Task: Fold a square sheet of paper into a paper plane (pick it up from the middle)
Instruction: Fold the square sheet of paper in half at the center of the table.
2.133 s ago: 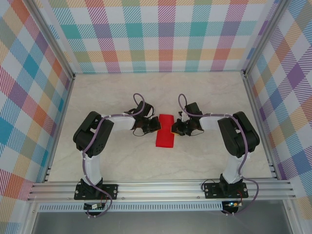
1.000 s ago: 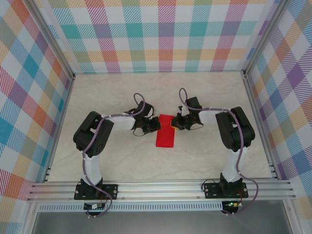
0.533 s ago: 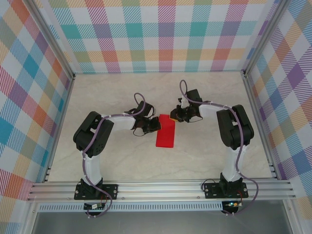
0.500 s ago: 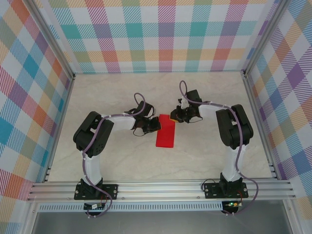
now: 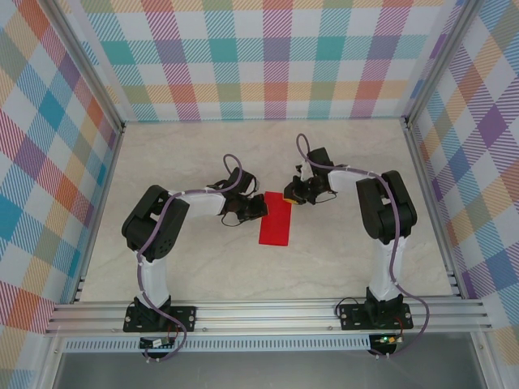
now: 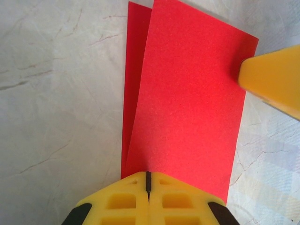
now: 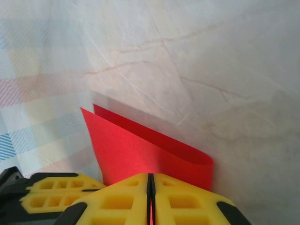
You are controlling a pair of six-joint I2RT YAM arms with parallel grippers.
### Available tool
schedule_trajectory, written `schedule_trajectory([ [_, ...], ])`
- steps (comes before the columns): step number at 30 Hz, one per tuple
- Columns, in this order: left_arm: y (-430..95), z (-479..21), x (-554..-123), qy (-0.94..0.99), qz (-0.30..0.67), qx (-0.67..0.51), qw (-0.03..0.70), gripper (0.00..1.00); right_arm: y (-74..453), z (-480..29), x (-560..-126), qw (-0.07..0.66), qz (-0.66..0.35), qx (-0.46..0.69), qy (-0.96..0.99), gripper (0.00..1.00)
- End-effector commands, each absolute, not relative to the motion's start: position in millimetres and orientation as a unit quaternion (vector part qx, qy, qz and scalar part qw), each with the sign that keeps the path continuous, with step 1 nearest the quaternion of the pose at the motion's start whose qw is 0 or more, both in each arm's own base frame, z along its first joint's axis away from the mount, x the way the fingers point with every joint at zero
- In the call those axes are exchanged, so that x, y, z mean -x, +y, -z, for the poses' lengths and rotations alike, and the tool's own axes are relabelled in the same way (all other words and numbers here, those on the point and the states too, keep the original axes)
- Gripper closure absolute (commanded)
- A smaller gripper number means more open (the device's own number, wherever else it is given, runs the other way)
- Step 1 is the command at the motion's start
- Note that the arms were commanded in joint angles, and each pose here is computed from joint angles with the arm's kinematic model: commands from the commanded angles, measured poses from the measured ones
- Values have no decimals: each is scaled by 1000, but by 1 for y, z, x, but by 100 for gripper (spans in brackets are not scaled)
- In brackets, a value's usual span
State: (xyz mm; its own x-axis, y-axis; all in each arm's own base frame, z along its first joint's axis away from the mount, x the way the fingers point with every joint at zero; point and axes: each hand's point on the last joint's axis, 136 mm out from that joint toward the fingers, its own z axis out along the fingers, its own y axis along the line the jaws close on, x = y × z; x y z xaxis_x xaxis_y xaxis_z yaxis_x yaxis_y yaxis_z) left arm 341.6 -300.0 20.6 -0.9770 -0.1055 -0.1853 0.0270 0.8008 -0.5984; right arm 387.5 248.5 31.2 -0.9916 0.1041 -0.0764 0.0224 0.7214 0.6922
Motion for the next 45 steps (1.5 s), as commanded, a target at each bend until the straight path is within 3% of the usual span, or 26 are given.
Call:
schedule_trajectory([
  [1,-273,21,-307,971,233,30,43,100,248,-43,-397,65,-375,-23,925,89],
  [11,-272,19,-307,971,233,29,43,100,245,-6,-397,31,-360,-51,931,89],
  [25,-273,17,-308,971,233,27,46,100,246,-39,-415,42,-405,-52,912,88],
  [39,-273,17,-309,971,234,29,47,100,235,1,-400,8,-363,-69,929,87],
  [45,-272,18,-308,971,233,30,47,100,231,-12,-404,31,-347,-58,936,87],
])
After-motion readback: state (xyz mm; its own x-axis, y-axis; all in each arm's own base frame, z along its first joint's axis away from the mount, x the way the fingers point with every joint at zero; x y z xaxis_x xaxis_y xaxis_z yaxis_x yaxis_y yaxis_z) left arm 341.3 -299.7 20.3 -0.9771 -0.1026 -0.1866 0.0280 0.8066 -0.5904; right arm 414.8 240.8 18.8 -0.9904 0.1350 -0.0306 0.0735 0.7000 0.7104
